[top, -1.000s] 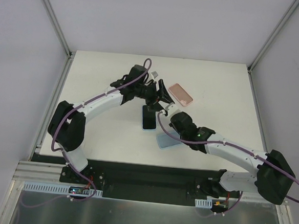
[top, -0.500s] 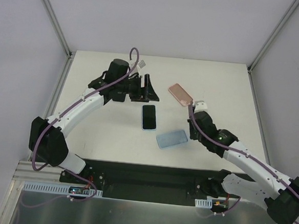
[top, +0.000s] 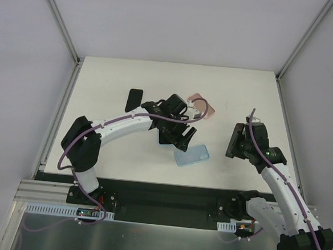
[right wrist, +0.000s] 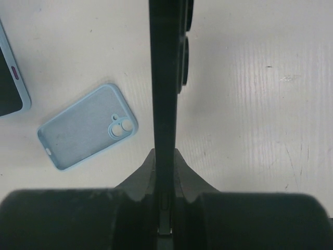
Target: Put the phone into the phone case
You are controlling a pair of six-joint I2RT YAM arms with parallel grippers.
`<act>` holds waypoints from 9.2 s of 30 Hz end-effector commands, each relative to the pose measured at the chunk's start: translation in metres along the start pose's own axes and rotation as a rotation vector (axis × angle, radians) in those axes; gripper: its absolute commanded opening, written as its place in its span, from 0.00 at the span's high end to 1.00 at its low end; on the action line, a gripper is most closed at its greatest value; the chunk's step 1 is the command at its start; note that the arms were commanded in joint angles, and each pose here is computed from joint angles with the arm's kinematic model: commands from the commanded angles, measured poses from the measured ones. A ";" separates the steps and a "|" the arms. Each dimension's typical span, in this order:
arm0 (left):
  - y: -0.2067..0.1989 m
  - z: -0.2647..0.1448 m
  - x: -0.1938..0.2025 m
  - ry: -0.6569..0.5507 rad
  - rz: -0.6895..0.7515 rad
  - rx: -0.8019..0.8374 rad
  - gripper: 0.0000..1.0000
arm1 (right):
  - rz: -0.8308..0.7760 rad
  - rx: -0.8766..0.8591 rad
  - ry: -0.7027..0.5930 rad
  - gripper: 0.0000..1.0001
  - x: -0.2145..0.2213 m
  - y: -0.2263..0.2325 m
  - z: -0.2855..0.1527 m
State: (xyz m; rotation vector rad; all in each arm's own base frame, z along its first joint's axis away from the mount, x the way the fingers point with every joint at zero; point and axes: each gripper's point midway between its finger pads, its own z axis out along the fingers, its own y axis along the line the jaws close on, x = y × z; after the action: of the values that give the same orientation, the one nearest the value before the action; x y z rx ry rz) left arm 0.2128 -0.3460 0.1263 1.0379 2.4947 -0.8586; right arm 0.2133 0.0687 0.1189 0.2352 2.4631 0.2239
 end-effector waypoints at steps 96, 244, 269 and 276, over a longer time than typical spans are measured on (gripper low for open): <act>0.048 0.044 -0.007 -0.080 -0.675 -0.043 1.00 | 0.123 -0.438 0.198 0.96 0.032 0.114 0.047; 0.044 0.085 -0.006 -0.085 -0.686 -0.086 0.59 | -0.098 -0.275 0.431 0.87 0.061 0.085 0.090; 0.049 0.100 0.011 -0.026 -0.678 -0.088 0.75 | 0.054 -0.299 0.508 0.90 0.107 0.083 0.117; 0.053 0.101 0.017 -0.018 -0.677 -0.103 0.81 | 0.057 -0.315 0.380 0.65 0.069 0.081 0.095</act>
State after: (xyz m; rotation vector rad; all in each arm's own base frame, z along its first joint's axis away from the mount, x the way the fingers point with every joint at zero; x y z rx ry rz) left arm 0.2492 -0.3737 0.0292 0.0798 2.8528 -0.9130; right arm 0.2280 0.1884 0.0222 0.1179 2.7542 0.8290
